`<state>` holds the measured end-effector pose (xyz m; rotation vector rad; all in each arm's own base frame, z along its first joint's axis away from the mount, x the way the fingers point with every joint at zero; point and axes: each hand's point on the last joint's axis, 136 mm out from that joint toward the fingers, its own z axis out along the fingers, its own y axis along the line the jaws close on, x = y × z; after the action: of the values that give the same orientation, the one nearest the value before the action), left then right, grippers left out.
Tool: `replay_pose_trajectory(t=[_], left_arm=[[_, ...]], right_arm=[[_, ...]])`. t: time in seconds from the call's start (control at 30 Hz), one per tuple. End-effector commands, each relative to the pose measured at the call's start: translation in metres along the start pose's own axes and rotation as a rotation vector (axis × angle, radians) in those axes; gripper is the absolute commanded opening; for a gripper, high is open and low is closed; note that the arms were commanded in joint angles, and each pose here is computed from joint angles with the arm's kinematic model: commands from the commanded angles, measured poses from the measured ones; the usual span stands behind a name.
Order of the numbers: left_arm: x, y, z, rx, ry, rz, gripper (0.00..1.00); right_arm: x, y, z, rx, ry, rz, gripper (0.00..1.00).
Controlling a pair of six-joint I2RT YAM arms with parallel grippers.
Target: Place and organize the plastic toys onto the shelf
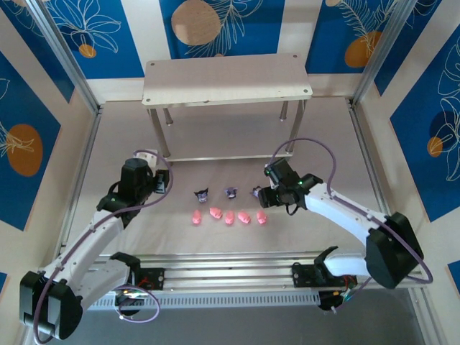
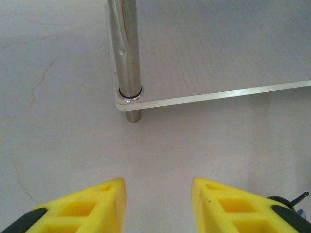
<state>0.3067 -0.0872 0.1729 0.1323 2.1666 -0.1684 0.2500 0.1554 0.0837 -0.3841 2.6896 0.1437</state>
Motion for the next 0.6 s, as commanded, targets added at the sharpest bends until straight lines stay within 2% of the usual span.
replay_pose_trajectory(t=[0.0,0.2,0.57], left_arm=[[-0.010,-0.005,-0.004,0.018,-0.008,-0.016,0.41],[-0.012,-0.005,-0.005,0.016,-0.009,-0.003,0.41],[-0.011,-0.006,-0.003,0.019,-0.007,0.007,0.41]], right_arm=[[-0.013,0.014,-0.002,-0.031,0.006,0.010,0.64],[-0.021,0.024,0.014,-0.044,0.061,0.003,0.64],[-0.021,0.023,0.038,0.050,0.176,-0.007,0.63]])
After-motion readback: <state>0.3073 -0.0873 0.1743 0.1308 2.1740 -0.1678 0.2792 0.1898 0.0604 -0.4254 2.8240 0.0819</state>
